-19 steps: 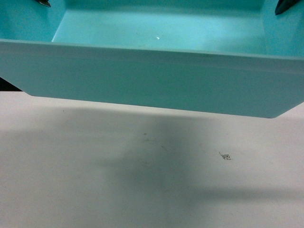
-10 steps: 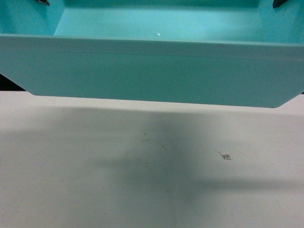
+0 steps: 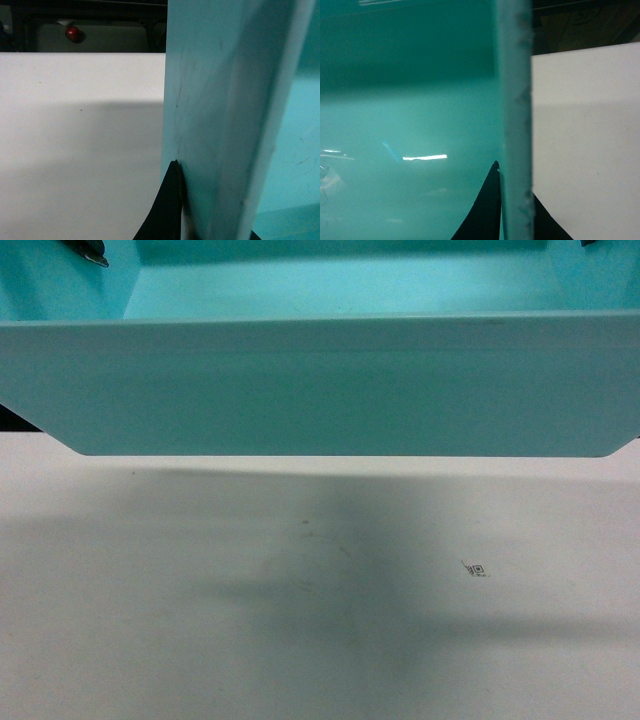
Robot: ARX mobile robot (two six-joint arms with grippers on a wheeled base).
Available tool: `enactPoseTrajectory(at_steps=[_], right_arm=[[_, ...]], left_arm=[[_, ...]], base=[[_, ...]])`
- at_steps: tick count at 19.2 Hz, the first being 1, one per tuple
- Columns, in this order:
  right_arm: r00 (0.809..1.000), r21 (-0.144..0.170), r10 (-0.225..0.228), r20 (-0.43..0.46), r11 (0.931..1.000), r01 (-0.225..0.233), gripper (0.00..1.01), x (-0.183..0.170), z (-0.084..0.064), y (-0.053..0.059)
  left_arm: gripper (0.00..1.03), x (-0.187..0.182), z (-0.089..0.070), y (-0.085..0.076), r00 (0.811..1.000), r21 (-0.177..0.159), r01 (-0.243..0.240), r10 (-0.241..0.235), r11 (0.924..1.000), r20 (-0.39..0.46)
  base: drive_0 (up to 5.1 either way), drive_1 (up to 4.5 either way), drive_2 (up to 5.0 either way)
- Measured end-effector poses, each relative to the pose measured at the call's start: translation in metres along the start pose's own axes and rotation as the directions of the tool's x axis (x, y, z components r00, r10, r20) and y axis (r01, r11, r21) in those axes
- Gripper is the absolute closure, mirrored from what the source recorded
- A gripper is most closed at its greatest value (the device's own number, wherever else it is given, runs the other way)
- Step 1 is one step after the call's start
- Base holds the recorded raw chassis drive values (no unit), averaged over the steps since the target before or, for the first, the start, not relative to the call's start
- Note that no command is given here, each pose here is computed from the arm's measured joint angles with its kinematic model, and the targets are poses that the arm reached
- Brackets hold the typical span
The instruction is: Stack blue boxes stably on right
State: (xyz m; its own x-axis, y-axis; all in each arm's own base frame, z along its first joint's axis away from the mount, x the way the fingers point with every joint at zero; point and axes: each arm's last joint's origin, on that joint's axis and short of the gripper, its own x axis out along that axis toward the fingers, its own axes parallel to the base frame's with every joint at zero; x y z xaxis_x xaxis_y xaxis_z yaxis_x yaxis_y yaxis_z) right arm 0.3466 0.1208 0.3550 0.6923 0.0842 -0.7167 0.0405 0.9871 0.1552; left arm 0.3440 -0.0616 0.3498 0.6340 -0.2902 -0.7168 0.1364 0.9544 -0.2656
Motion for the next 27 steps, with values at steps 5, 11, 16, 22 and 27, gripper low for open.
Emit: enactPoseTrajectory(at_steps=[5, 11, 16, 22, 27], right_arm=[[1.000, 0.007, 0.020, -0.012, 0.9998, -0.020, 0.99, 0.0012, -0.0036, 0.0019], [1.000, 0.007, 0.021, -0.010, 0.9997, -0.021, 0.99, -0.0001, -0.0034, 0.0018], [1.000, 0.008, 0.021, -0.010, 0.9997, -0.021, 0.99, 0.0000, -0.0035, 0.0018], [1.000, 0.010, 0.022, -0.009, 0.9997, -0.022, 0.99, -0.0001, -0.0034, 0.0016], [1.000, 0.009, 0.024, -0.009, 0.9997, -0.024, 0.99, -0.0003, -0.0037, 0.0023]], left_arm=[[1.01, -0.0025, 0.0002, 0.0001, 1.000, -0.005, -0.021, 0.021, 0.9998, 0.010], [1.01, -0.0027, 0.0002, 0.0001, 1.000, -0.005, -0.021, 0.021, 0.9998, 0.011], [1.01, -0.0030, 0.0003, 0.0000, 1.000, -0.005, -0.021, 0.021, 0.9998, 0.011], [1.01, -0.0038, 0.0007, -0.0002, 1.000, -0.004, -0.019, 0.019, 0.9998, 0.018], [1.01, -0.0046, 0.0005, 0.0000, 1.000, -0.005, -0.025, 0.025, 0.9997, 0.017]], base=[[0.0, 0.00, 0.0], [0.0, 0.00, 0.0], [0.0, 0.00, 0.0], [0.0, -2.02, 2.0], [-1.8, -5.90, 2.3]])
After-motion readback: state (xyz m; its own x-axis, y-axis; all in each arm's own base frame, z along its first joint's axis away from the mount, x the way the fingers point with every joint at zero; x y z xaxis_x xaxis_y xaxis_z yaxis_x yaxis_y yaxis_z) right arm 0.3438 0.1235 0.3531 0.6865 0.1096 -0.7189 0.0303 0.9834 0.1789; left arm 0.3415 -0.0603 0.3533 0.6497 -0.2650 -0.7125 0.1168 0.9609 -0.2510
